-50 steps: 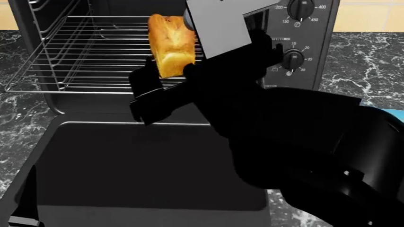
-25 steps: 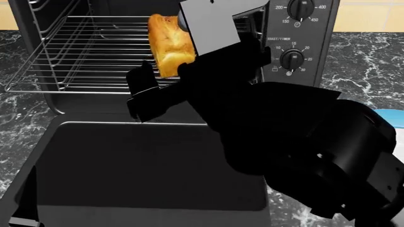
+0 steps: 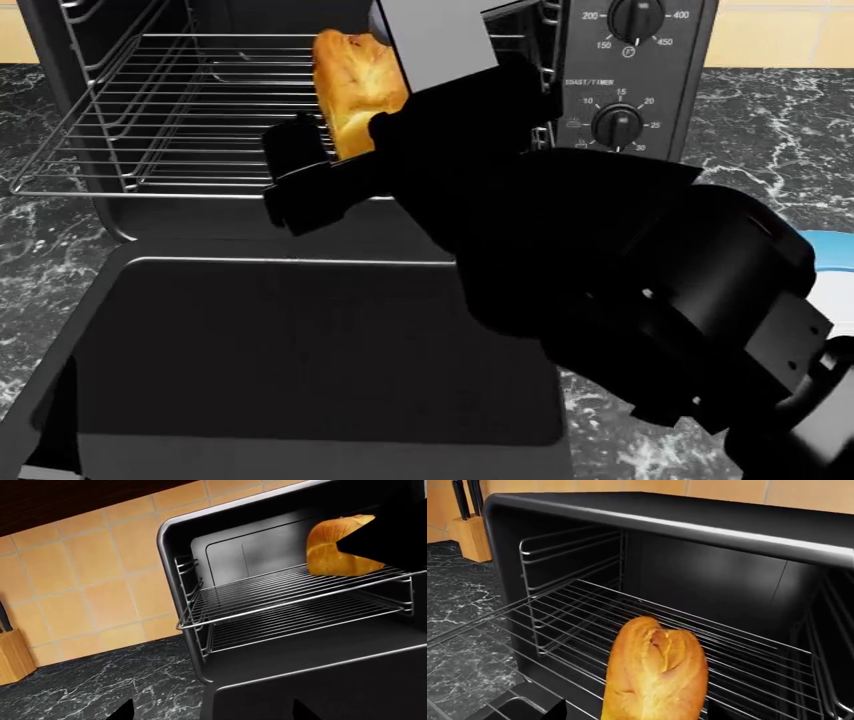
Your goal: Pick the bread from the top rack and place it on the plate on the counter.
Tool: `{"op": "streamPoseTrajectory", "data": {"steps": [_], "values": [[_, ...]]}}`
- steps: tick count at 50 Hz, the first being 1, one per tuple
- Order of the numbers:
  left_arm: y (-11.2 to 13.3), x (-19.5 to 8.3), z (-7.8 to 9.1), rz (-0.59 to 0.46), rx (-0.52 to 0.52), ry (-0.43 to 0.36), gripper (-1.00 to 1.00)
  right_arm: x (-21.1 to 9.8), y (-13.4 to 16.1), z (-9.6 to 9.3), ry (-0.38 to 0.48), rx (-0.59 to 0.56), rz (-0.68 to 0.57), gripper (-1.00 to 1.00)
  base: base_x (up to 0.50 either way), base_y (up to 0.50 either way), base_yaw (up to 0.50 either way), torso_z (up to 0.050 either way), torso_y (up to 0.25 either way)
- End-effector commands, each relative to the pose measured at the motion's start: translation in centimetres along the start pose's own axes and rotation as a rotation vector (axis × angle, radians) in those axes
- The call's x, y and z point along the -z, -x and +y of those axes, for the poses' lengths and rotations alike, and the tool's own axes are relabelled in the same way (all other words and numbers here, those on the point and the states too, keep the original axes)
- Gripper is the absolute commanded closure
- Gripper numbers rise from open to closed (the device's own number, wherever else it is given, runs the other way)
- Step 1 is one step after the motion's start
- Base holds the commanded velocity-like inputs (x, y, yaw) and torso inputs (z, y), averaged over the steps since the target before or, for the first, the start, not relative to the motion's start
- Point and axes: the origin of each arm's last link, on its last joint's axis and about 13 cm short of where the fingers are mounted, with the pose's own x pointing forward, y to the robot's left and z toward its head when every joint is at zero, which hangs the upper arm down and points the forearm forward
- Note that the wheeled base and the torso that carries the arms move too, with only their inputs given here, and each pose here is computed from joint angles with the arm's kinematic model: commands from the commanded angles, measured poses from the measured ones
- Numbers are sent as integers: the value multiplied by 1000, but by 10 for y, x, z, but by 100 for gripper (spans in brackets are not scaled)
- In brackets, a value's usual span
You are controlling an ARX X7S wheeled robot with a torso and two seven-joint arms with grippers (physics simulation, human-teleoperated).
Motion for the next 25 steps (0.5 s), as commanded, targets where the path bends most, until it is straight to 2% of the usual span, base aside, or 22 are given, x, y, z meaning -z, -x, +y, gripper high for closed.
{"op": "streamPoseTrajectory", "data": {"steps": [1,25], "values": [[1,0,0,0,-1,-1,-100,3,-9,-3,-18,2,18,-100,0,0,0,0,0],[3,2,1,8,-6,-4,-100,6,-29,-7,-34,6,35,-100,0,0,0,0,0]]}}
